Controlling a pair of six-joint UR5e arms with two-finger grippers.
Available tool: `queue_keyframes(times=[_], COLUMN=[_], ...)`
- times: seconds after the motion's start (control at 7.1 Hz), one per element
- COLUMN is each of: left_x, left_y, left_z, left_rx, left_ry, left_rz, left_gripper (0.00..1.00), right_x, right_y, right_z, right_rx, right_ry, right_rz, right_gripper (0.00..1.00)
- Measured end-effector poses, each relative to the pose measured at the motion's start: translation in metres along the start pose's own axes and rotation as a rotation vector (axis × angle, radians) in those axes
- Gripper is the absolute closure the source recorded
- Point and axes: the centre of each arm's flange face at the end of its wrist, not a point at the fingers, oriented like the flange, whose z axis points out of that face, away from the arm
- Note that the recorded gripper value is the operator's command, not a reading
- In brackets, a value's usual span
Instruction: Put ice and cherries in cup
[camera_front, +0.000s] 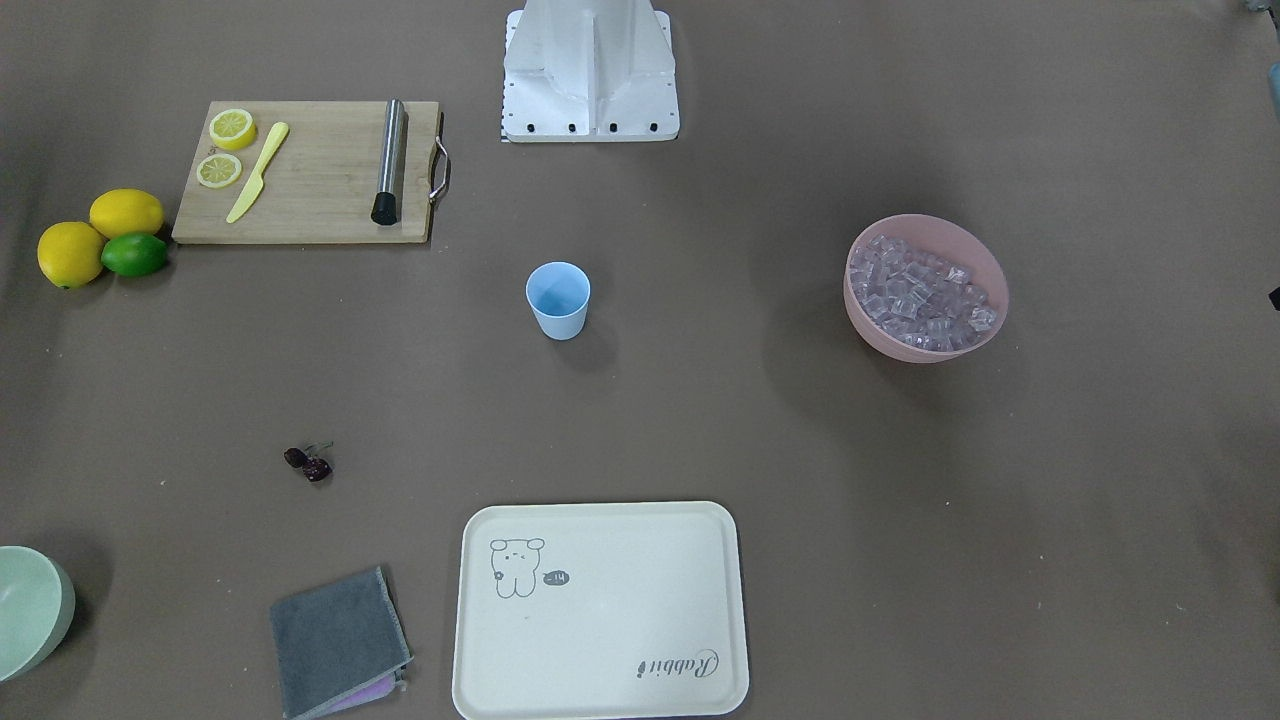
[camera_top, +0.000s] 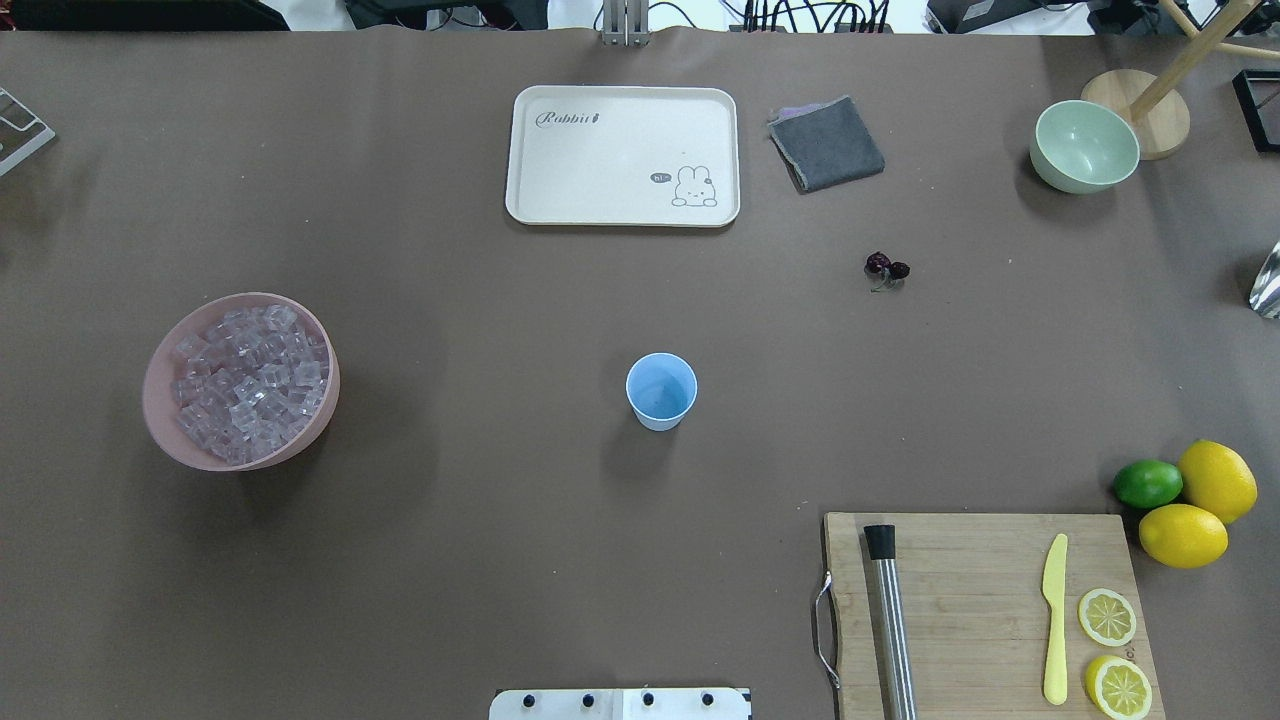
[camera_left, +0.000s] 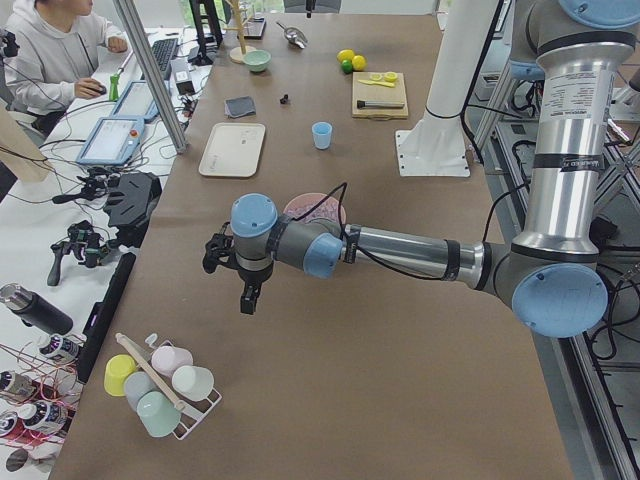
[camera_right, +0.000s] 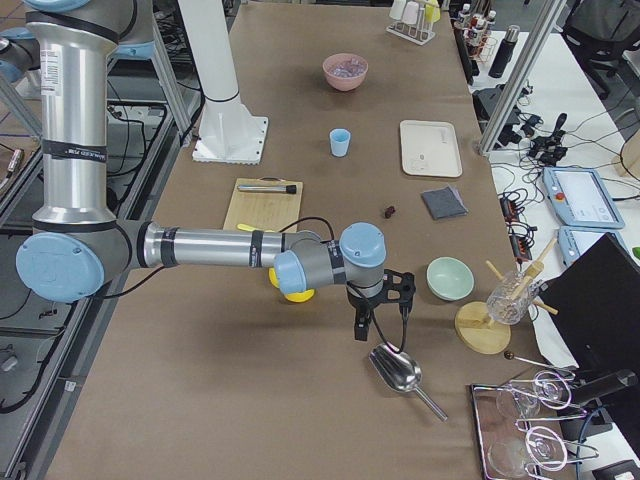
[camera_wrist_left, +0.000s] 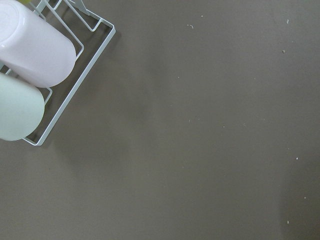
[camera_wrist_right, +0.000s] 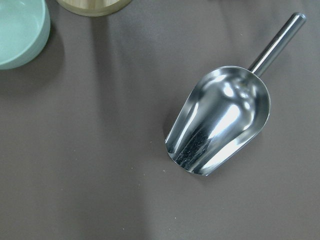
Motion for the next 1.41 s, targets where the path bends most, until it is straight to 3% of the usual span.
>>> queue_keyframes(times=[0.99, 1.41], left_x=[0.007, 0.020], left_y=[0.036, 0.032], left_z=[-0.012, -0.017], left_rx=[0.027, 0.036], left_ry=[0.007, 0.019], left_rz=[0.026, 0.009], left_gripper=[0.02, 0.04], right_x=[0.000, 0.000], right_y=[0.003, 0.012], right_z=[0.001, 0.005], right_rx=[-0.007, -0.029], right_ry=[-0.017, -0.069], right_rz=[0.002, 0.002], right_gripper=[0.00, 0.00])
